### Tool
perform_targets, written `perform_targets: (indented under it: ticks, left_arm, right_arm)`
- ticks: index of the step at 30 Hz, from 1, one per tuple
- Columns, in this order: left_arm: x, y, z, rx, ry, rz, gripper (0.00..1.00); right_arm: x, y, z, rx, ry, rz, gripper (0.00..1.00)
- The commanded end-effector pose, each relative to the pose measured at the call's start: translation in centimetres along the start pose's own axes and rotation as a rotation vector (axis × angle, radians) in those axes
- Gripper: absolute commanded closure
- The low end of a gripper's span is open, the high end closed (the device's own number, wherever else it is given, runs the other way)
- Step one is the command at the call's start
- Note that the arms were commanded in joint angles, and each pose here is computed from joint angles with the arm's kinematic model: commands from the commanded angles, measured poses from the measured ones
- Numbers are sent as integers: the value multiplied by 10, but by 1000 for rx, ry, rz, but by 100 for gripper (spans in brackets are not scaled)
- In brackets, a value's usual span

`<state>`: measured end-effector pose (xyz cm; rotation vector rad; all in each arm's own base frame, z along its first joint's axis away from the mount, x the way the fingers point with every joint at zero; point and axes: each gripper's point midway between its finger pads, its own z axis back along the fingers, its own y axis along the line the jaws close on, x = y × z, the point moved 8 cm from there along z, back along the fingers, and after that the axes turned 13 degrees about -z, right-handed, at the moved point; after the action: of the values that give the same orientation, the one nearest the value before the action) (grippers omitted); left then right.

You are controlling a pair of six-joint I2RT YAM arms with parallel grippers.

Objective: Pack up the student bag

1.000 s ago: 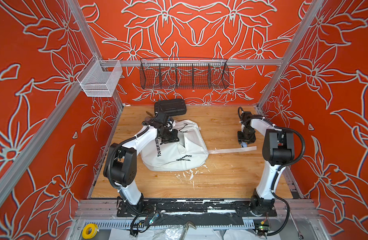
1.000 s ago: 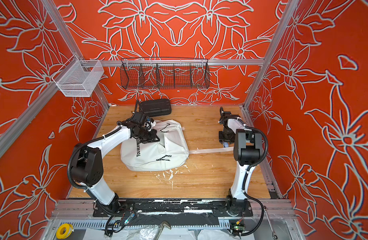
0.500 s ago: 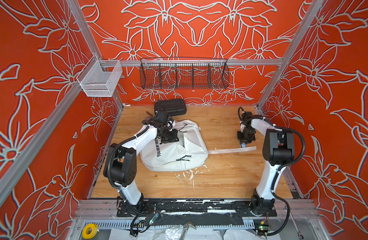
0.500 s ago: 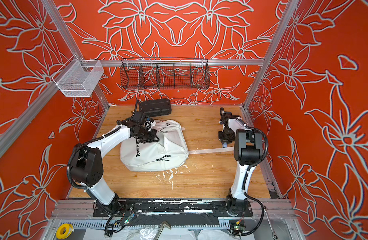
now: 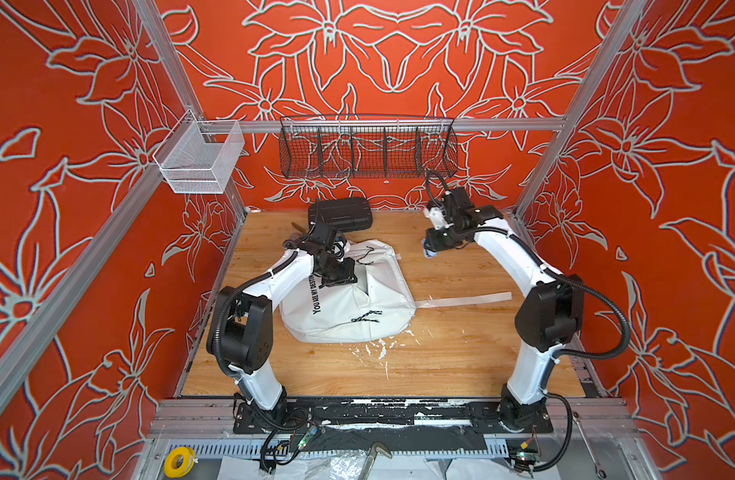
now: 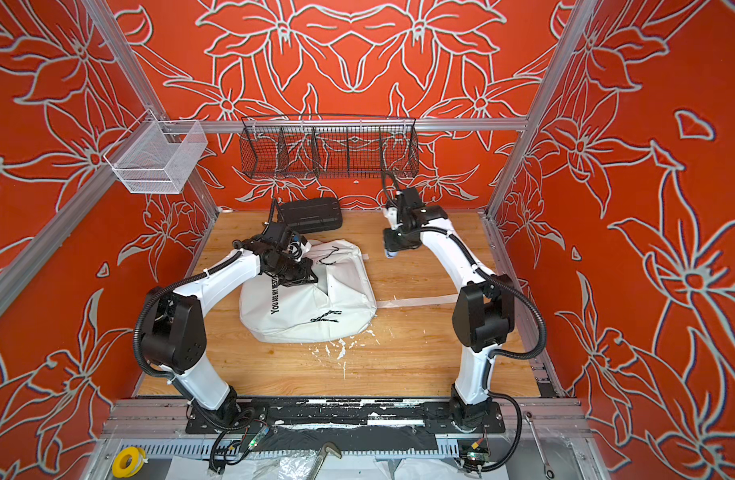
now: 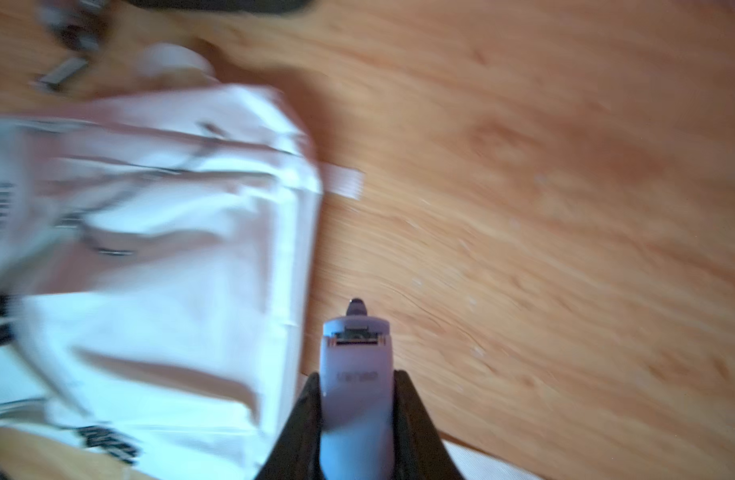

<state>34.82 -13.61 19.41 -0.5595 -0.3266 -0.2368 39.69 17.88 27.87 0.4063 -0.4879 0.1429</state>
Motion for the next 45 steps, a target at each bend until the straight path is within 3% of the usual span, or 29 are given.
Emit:
perform_targets:
  ticks: [1, 5, 16, 21, 26, 31, 38, 45]
  left_arm:
    - [11, -9, 9, -28, -34, -11, 100]
    - [15, -11, 7, -52, -43, -4, 100]
    - [13, -12, 3, -90, -34, 6, 100]
    - [11, -12, 3, -92, -28, 3, 100]
    - [7, -11, 2, -95, -17, 3, 100]
    - [9, -13, 6, -98, -28, -4, 100]
    - [10, -13, 6, -92, -30, -2, 100]
    - [11, -14, 8, -84, -36, -2, 100]
  right_arm:
    - [-2, 62, 1, 227, -19, 39, 86]
    - [-13, 108, -12, 306, -53, 75, 86]
    - [-33, 144, -53, 335, 8, 115, 85]
    - [-44, 146, -74, 266, 46, 112, 83]
    - [-43, 143, -80, 234, -35, 52, 80]
    - [-48, 141, -91, 159, -13, 70, 76]
    - [-61, 138, -97, 11, 10, 167, 62]
    - [-59, 147, -77, 35, -61, 238, 50]
